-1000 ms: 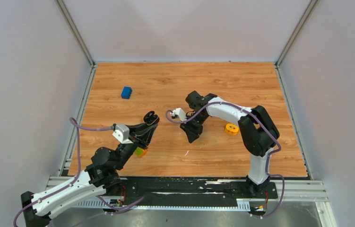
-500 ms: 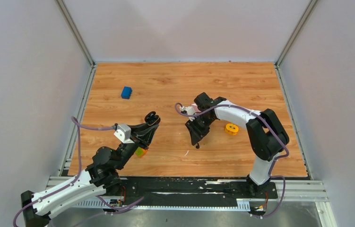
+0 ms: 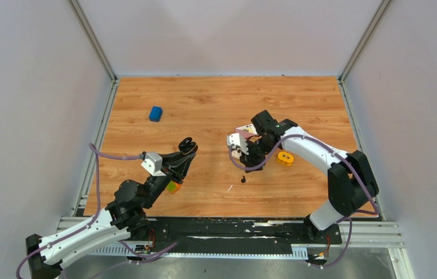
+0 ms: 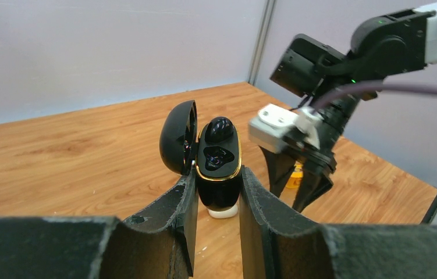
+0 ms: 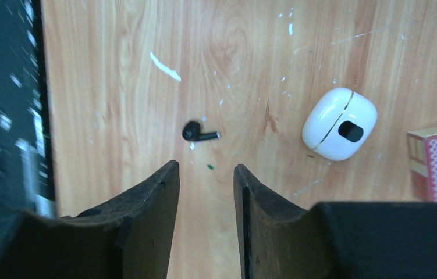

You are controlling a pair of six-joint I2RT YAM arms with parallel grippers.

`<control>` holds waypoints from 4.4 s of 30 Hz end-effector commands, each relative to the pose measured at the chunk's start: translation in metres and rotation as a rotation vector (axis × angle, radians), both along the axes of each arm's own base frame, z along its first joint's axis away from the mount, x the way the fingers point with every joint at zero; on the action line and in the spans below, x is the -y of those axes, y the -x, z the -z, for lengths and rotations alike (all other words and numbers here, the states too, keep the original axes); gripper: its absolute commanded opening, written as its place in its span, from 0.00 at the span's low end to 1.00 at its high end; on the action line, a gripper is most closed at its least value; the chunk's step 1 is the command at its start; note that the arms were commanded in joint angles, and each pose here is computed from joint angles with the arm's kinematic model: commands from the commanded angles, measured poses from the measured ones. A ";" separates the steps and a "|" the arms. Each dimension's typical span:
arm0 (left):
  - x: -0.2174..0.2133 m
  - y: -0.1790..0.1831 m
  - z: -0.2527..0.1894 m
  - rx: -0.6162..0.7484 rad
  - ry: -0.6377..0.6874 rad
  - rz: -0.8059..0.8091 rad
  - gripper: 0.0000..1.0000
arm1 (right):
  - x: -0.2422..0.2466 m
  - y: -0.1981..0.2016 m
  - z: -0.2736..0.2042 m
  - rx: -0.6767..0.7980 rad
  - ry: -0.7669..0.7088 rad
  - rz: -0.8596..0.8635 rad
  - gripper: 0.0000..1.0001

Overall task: Insert the wireless bluetooth earbuds into the charging case
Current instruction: Pick up the earbud from the center of the board, then place the earbud in the charging case.

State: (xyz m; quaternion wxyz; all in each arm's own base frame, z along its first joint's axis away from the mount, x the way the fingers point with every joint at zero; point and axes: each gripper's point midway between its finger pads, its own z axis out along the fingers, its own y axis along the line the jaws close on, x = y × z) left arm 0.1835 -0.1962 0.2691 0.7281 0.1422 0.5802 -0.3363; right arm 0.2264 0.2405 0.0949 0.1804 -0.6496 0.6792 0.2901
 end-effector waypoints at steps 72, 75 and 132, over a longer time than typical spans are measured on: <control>-0.003 -0.001 -0.010 0.011 0.013 -0.017 0.00 | -0.001 0.049 0.102 0.055 0.203 -0.609 0.31; -0.003 -0.001 -0.008 0.010 0.014 -0.017 0.00 | -0.003 0.053 0.098 0.047 0.182 -0.595 0.28; 0.097 -0.005 0.011 0.142 0.136 0.151 0.00 | -0.090 0.027 -0.224 -0.080 -0.891 0.039 0.22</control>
